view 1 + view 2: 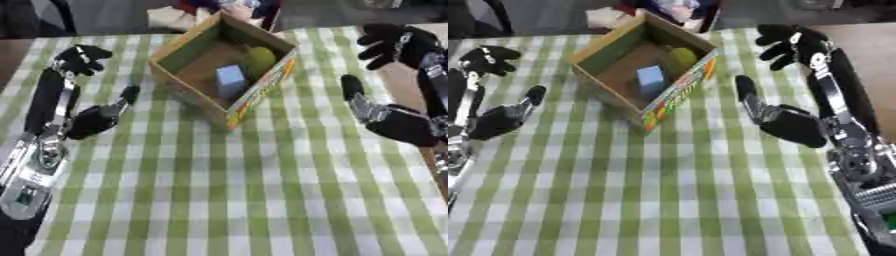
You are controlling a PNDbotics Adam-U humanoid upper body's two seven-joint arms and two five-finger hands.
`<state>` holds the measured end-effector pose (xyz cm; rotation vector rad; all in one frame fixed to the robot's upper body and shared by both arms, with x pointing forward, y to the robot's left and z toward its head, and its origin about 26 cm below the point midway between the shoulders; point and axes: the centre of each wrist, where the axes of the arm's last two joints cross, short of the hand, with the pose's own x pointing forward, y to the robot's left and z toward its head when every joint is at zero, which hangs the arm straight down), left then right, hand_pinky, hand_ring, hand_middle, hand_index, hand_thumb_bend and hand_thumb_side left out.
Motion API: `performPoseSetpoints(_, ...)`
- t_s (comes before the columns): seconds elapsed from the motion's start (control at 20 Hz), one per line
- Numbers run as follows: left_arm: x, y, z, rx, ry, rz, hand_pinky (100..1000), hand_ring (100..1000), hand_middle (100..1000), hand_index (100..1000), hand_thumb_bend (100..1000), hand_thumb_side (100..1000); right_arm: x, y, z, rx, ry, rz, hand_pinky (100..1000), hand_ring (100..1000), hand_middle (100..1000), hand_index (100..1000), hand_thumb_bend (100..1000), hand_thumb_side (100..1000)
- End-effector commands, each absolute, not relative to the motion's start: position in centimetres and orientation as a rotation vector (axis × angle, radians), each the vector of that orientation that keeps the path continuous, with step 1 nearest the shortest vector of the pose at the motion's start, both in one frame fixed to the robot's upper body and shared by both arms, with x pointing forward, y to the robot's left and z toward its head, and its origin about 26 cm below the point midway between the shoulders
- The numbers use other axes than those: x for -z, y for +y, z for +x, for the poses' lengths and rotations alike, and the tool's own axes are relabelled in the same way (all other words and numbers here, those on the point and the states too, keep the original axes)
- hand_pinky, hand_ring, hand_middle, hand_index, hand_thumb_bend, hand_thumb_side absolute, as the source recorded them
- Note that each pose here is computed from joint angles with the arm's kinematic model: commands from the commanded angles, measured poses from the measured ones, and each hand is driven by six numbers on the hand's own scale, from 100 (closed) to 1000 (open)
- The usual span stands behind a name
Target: Pick up objects on the table and place them in the box.
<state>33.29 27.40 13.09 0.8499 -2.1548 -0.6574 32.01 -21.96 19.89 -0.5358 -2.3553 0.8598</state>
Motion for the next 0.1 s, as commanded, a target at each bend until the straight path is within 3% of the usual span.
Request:
performPoseSetpoints(0.05, -14.27, 27.30, 32.55, 0.615, -2.199, 0.791, 605, 620, 692, 770, 472, 710, -20.55, -22.12, 32.00, -0.853, -2.376, -0.559, 579, 661, 701, 856, 228, 377)
performPoseSetpoints(0.1, -14.29, 27.36, 32.43, 0.603, -2.200, 0.771, 605, 619, 691, 770, 471, 712, -20.54, -22.13, 32.00, -0.852, -2.376, -0.560, 579, 661, 701, 856, 228, 379)
